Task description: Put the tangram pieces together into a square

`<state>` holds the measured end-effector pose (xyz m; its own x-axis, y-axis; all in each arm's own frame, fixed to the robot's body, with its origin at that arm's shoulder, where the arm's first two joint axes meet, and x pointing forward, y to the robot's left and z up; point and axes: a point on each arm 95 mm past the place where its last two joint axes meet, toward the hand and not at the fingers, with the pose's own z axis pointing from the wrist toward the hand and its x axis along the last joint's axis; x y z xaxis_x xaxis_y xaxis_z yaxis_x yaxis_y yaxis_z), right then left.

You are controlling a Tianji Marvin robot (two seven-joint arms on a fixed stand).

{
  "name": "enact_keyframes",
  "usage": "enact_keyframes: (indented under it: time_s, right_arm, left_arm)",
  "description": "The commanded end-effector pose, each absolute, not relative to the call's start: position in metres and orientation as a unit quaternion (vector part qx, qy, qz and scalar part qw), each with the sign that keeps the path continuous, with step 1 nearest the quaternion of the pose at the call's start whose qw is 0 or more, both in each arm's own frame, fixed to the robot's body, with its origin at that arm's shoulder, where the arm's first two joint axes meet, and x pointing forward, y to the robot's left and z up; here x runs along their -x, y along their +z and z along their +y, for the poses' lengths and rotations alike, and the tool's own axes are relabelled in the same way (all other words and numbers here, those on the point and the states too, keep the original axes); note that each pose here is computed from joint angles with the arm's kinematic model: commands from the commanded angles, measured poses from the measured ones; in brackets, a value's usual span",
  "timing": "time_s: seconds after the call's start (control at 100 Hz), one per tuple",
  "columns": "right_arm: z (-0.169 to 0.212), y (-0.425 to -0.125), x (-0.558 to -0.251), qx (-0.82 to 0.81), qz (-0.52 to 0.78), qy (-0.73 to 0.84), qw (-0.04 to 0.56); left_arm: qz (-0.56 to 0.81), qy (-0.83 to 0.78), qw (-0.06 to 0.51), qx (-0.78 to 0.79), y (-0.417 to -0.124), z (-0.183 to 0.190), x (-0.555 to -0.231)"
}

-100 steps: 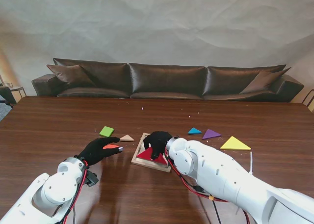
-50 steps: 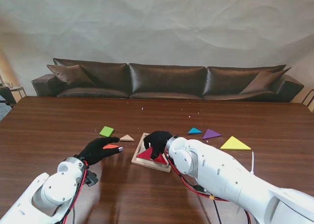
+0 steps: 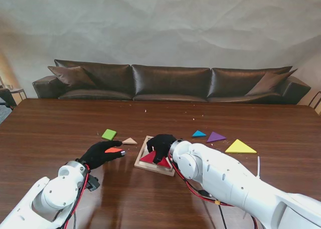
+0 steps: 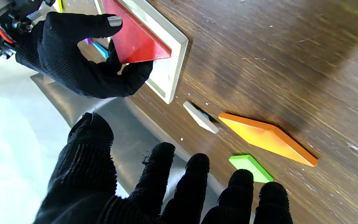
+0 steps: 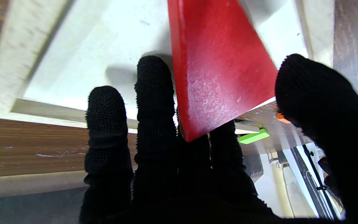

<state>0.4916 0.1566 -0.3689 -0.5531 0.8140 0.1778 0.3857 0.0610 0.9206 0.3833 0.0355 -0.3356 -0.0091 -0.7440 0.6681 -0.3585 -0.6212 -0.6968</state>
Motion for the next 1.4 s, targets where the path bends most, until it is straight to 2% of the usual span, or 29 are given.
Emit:
enact_keyframes:
  time_s: [0.0,1.39]
  right_arm:
    - [0.153,-0.381,-0.484,-0.434,0.710,0.520,0.194]
    - [0.153,-0.379,-0.472,-0.426,0.711,0.521,0.205]
  left_arm:
    - [0.409,-0.581,0.158,0.686,-0.336,0.034,-0.381]
    - [0.420,-0.575,0.166,0.682,-0.332,0.038,-0.379]
